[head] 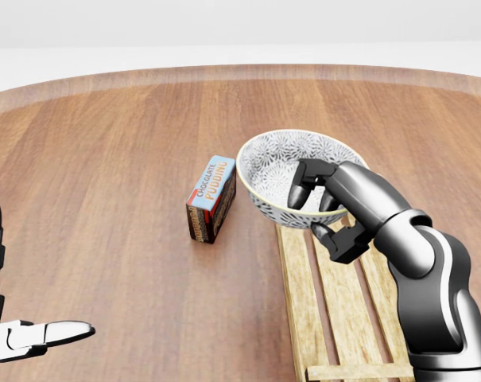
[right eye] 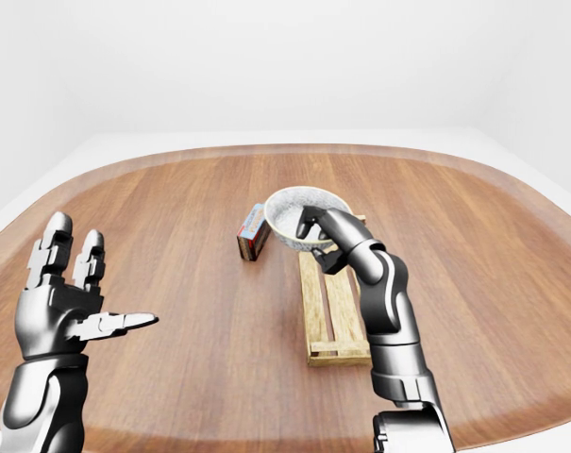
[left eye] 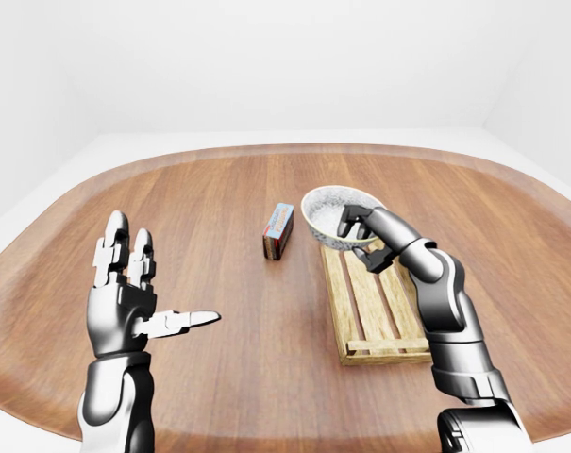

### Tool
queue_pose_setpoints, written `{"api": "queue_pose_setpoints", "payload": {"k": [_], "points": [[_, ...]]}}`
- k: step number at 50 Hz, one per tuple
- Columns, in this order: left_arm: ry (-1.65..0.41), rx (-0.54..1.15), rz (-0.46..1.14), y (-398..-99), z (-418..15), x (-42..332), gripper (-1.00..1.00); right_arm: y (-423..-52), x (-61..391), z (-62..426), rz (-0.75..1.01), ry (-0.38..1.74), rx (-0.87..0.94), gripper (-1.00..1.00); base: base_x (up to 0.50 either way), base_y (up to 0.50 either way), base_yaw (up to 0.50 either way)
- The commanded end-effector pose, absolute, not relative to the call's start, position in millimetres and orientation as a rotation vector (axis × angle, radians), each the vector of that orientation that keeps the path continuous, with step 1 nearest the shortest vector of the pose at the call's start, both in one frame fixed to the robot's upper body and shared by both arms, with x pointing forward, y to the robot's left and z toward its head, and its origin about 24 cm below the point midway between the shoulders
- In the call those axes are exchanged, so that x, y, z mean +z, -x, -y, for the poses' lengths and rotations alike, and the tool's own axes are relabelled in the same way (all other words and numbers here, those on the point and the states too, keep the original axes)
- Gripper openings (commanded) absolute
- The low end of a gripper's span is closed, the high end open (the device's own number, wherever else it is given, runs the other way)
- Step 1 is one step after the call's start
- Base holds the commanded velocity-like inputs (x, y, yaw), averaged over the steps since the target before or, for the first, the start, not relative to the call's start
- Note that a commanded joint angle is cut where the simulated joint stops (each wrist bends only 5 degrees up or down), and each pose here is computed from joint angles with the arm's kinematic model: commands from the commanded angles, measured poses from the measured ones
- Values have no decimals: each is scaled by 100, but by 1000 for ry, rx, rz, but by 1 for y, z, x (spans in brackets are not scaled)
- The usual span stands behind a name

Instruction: Pick up the bowl on the left and put it in the tray.

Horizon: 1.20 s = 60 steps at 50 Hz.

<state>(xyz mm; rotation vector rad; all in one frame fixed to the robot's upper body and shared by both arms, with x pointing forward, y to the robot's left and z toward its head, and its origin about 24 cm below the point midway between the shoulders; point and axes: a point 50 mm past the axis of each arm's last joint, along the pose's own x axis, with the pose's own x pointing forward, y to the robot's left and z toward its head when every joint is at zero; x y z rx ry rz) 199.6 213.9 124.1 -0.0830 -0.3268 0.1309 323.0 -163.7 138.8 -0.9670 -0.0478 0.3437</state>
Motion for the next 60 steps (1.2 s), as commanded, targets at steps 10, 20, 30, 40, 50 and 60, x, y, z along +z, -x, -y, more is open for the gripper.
{"api": "queue_pose_setpoints", "payload": {"k": [10,20,30,40,50,60], "points": [[80,127,330,-201,-212,125,100,-327,122,199,-21,933,187,-100,0,0,0],[78,124,325,-202,-211,124,100,-326,108,209,-67,909,145,-100,0,0,0],[77,120,309,-203,-210,121,100,-326,97,219,-108,898,100,-100,0,0,0],[77,114,305,-202,-208,120,100,-328,79,227,-177,932,54,-100,0,0,0],[79,113,305,-201,-208,120,100,-328,57,228,-248,921,47,-100,0,0,0],[82,111,304,-201,-208,120,100,-331,51,228,-278,943,44,-100,0,0,0]]}}
